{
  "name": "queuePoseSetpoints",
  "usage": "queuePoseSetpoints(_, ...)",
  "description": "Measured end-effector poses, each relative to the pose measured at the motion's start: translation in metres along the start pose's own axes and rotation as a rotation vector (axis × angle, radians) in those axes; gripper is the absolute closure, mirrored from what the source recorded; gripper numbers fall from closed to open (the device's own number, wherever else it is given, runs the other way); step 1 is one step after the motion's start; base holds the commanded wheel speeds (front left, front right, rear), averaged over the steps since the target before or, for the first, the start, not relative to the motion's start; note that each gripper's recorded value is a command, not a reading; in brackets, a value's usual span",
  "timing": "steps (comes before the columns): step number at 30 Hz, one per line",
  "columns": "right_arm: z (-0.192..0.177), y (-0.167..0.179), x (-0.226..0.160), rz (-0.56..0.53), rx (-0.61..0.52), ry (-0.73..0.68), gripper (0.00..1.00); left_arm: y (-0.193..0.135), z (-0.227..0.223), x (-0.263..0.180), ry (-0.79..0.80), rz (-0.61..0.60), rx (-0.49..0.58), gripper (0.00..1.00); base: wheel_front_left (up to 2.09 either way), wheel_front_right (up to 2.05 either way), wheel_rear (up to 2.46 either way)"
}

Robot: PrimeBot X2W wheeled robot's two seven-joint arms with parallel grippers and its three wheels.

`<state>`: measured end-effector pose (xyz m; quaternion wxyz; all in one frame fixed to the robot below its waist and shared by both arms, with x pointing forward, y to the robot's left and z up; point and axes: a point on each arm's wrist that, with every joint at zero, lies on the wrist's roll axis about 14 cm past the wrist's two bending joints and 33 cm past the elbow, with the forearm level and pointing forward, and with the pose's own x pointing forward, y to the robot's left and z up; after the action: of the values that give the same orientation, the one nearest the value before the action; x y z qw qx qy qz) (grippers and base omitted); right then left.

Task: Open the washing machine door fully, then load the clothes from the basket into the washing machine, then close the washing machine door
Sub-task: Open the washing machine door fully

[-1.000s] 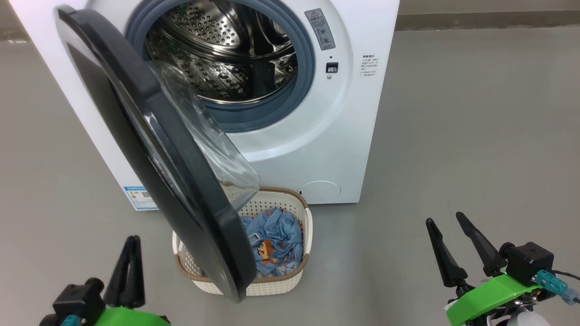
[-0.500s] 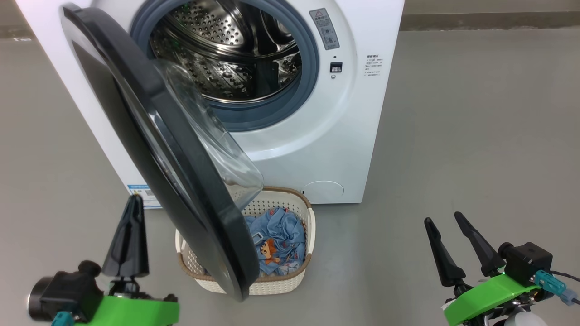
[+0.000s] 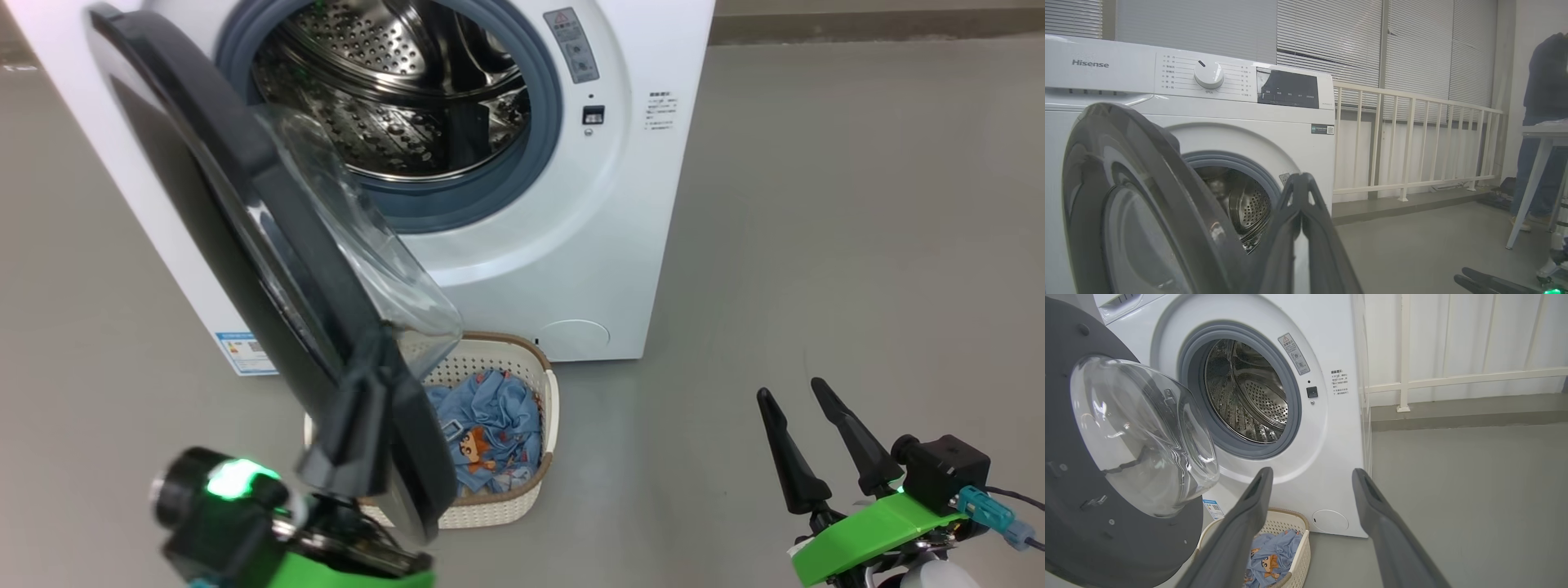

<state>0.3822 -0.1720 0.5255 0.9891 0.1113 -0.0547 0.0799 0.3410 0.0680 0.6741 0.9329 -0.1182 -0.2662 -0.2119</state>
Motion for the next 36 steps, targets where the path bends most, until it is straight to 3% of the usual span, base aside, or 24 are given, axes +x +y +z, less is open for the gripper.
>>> queuePoseSetpoints(7, -0.005, -0.004, -0.002, -0.017, 0.008, 0.012, 0.00, -0.025, -0.035, 0.000, 0.102, -0.059, -0.099, 1.00, 0.00, 0.00, 0.00)
queuePoseSetpoints(14, -0.004, -0.009, 0.001, -0.039, 0.014, 0.006, 0.00, -0.021, -0.093, -0.018, 0.276, -0.032, -0.151, 1.00, 0.00, 0.00, 0.00)
queuePoseSetpoints(22, -0.006, -0.015, -0.002, -0.060, 0.015, 0.013, 0.00, -0.019, -0.128, -0.031, 0.378, -0.008, -0.196, 1.00, 0.00, 0.00, 0.00)
queuePoseSetpoints(36, -0.006, -0.007, 0.006, -0.034, 0.016, 0.010, 0.00, -0.001, -0.138, -0.043, 0.406, 0.067, -0.198, 1.00, 0.00, 0.00, 0.00)
